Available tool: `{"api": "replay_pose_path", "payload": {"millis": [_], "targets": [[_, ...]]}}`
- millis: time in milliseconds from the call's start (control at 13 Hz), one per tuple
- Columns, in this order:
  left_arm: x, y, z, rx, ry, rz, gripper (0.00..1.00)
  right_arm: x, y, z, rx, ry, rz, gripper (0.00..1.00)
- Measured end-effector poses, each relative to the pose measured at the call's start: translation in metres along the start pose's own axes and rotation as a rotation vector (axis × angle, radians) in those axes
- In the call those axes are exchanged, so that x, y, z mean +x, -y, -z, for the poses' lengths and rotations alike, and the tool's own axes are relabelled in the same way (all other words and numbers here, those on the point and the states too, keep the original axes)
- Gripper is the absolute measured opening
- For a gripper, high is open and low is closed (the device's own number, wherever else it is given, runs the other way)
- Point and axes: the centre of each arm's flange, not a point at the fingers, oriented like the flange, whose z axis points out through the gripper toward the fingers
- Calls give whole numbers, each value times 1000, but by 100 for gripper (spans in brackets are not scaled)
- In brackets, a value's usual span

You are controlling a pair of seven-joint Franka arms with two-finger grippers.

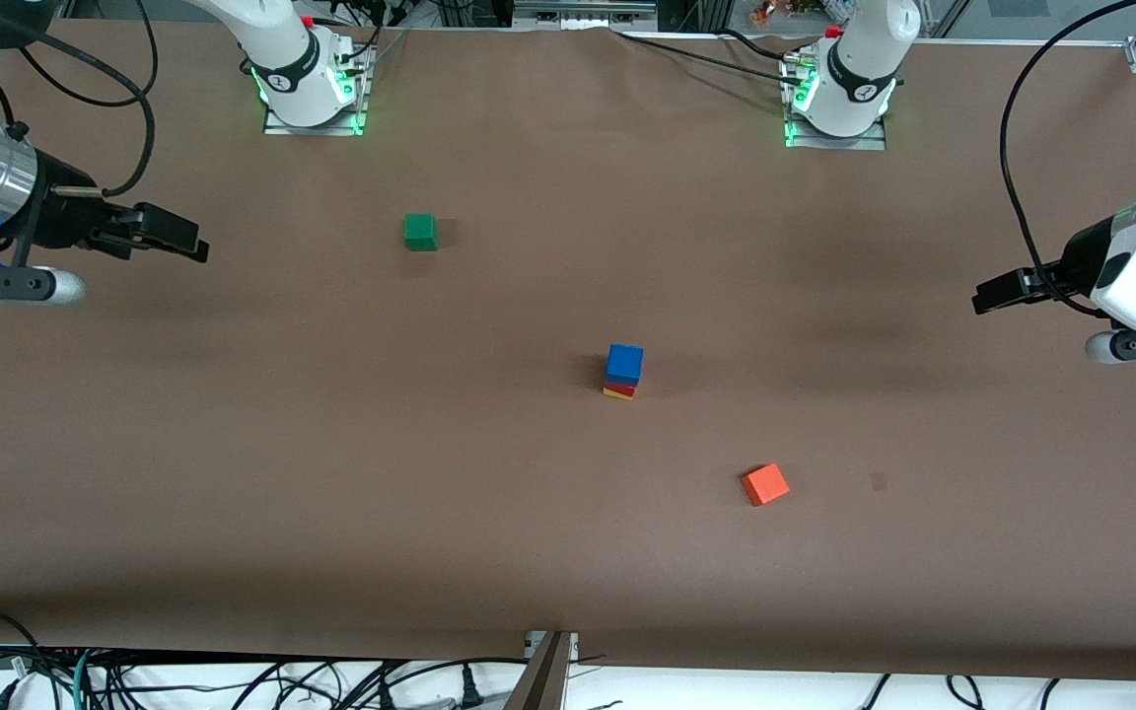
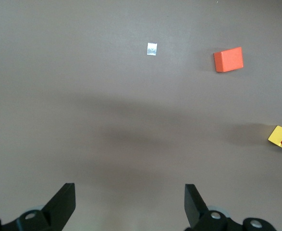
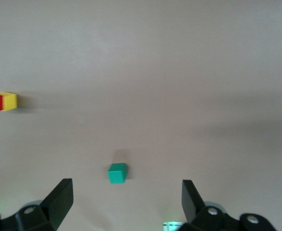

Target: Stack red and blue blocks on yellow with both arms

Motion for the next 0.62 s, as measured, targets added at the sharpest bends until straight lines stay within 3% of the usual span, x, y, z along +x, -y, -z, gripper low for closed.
{"api": "replay_pose_path", "payload": {"millis": [308, 615], "targets": [[0, 1, 0, 0, 0, 1, 100, -36, 0, -1, -37, -39, 61, 100], [0, 1, 0, 0, 0, 1, 100, -39, 2, 1, -44, -50, 93, 100]]}}
